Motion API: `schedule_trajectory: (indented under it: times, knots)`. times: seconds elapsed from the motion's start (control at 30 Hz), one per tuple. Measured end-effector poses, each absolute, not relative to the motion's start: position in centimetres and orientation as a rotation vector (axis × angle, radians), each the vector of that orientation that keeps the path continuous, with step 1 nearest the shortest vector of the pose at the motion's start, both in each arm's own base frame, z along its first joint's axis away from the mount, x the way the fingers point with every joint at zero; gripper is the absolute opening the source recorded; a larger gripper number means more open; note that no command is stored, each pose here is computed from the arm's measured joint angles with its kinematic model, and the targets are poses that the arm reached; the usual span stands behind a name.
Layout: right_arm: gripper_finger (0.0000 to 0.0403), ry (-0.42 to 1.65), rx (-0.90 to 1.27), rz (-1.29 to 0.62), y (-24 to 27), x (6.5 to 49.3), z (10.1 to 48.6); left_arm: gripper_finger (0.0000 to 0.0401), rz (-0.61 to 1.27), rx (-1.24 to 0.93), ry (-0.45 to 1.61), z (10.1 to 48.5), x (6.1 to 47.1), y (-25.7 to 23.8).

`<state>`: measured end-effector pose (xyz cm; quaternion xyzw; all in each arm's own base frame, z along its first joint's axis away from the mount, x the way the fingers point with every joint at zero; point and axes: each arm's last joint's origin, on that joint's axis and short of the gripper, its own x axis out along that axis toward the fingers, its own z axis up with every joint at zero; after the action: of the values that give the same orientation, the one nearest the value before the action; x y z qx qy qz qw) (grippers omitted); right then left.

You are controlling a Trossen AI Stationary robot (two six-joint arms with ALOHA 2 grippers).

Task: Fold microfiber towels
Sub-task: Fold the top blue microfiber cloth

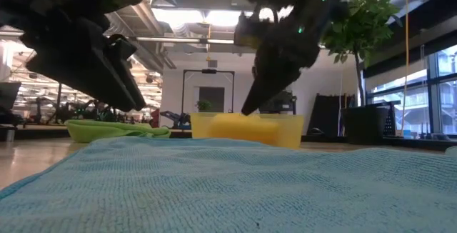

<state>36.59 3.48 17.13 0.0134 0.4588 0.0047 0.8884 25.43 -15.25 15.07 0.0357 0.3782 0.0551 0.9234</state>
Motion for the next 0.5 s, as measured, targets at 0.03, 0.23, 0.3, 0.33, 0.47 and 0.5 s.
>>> schedule_trajectory:
  times: [0.03,0.23,0.3,0.33,0.47,0.5]
  knots:
    - [0.0053,0.946,0.034,-0.006,2.7,36.6,16.9,0.0127,0.106,0.064,0.762,15.0,25.4,-15.3]
    - [0.0053,0.939,0.094,-0.074,-0.7,35.8,15.0,0.0127,0.087,0.062,0.707,15.0,25.2,-16.0]
    - [0.0053,0.951,0.112,-0.097,-1.3,35.4,14.4,0.0127,0.103,0.071,0.699,15.0,25.1,-16.0]
    - [0.0053,0.959,0.125,-0.124,-1.6,35.2,14.2,0.0127,0.111,0.074,0.695,15.1,25.1,-15.9]
    - [0.0053,0.972,0.129,-0.206,-2.2,34.6,13.4,0.0127,0.130,0.077,0.692,15.1,25.3,-15.7]
    - [0.0053,0.972,0.129,-0.206,-2.2,34.4,13.3,0.0127,0.133,0.076,0.692,15.1,25.3,-15.6]
